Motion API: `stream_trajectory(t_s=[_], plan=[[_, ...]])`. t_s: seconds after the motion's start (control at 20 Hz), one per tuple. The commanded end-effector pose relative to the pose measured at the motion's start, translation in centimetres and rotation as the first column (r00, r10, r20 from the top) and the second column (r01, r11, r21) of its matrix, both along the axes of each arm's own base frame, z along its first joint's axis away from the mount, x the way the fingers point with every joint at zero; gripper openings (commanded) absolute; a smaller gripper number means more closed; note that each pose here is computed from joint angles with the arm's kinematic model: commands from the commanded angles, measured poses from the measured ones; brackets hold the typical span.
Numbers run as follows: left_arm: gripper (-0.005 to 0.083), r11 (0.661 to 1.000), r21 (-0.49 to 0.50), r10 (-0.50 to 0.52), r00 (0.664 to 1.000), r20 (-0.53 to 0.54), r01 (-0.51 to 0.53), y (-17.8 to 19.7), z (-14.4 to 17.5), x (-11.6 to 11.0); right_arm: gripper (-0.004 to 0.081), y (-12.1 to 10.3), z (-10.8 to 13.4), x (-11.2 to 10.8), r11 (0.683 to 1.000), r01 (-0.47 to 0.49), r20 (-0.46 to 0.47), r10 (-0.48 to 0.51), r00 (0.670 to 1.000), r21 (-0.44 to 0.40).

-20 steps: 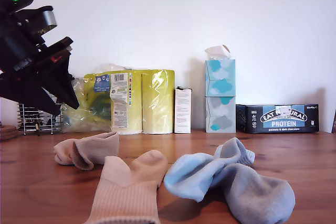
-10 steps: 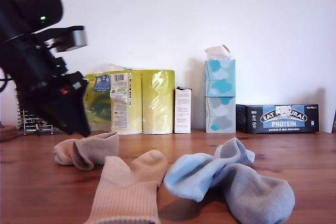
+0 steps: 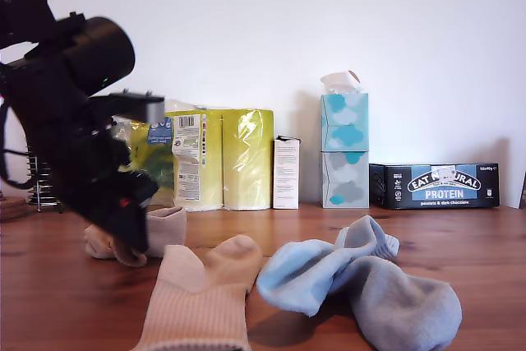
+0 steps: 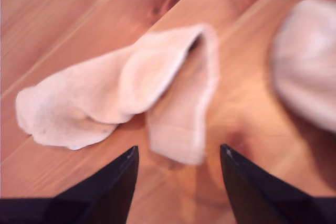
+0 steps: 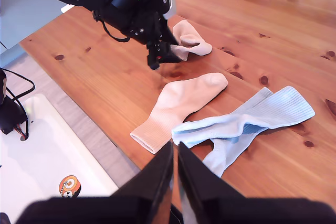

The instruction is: Pair up the socks based on colour and pattern, by placing each sock on top of its pair

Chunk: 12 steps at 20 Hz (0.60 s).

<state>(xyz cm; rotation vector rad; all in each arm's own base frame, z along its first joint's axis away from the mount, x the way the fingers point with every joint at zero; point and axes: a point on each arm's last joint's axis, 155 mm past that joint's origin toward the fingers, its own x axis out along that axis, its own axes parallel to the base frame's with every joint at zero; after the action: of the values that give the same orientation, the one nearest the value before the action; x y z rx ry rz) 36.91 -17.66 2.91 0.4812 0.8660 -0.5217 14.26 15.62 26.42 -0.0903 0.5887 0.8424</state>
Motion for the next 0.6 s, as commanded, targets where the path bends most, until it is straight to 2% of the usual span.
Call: stream_trajectory(t_s=[0.0, 0.15, 0.3, 0.4, 0.55], plan=[[0.0315, 1.000, 0.001, -0.010, 1.000, 0.008, 0.010, -0.3, 0.0, -0.1, -0.0012, 0.0, 0.0, 0.1, 1.000, 0.001, 0.006, -0.001, 1.000, 0.002], [0.0111, 1.000, -0.010, -0.013, 1.000, 0.003, 0.013, -0.6, 0.0, -0.2, -0.0012, 0.0, 0.0, 0.1, 1.000, 0.001, 0.006, -0.001, 1.000, 0.002], [-0.0025, 1.000, -0.010, -0.007, 1.000, -0.005, 0.007, -0.5, -0.1, -0.3, -0.0012, 0.0, 0.1, 0.1, 1.000, 0.001, 0.008, -0.001, 1.000, 0.002], [-0.0022, 1.000, -0.015, 0.016, 0.998, -0.059, -0.017, -0.5, 0.1, -0.9, -0.0012, 0.0, 0.1, 0.1, 1.000, 0.001, 0.008, -0.001, 1.000, 0.002], [-0.0022, 0.978, -0.195, 0.031, 0.970, -0.241, -0.080, -3.7, 2.7, -2.3, -0.0012, 0.0, 0.1, 0.1, 1.000, 0.001, 0.008, -0.001, 1.000, 0.002]])
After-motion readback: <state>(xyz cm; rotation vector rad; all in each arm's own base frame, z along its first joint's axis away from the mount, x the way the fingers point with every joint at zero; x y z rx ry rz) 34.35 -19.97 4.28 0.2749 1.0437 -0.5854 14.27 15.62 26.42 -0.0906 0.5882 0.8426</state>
